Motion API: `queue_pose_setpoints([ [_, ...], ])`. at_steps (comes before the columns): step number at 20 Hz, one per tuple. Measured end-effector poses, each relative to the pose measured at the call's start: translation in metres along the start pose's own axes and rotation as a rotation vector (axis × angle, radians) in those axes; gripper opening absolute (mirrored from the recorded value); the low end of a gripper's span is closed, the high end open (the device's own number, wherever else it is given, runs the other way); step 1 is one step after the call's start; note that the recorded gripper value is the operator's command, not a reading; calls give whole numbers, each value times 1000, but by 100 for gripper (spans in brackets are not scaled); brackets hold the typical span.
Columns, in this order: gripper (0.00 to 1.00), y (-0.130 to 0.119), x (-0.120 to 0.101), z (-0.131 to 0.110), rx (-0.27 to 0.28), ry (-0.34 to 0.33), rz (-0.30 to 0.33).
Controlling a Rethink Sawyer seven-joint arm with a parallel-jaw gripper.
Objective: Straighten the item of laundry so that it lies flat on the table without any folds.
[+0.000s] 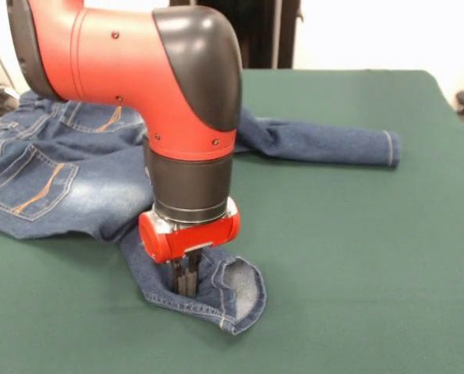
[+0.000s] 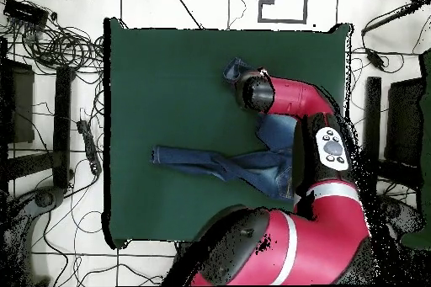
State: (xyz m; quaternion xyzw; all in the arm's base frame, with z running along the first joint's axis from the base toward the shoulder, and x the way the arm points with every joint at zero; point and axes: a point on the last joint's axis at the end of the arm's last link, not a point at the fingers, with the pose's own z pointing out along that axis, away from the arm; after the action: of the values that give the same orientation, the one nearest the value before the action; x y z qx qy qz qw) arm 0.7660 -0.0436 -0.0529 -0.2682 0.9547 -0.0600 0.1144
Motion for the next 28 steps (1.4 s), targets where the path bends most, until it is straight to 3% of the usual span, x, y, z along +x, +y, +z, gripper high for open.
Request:
queue_pose_setpoints([
  [5, 0, 6, 2, 0, 42, -13, -17],
  [9, 0, 13, 4, -1, 83, -34, 17],
  [15, 0, 29, 10, -2, 136, -73, 188],
  [23, 0, 43, 14, -6, 139, -74, 343],
  [28, 0, 58, 16, -11, 133, -54, 386],
])
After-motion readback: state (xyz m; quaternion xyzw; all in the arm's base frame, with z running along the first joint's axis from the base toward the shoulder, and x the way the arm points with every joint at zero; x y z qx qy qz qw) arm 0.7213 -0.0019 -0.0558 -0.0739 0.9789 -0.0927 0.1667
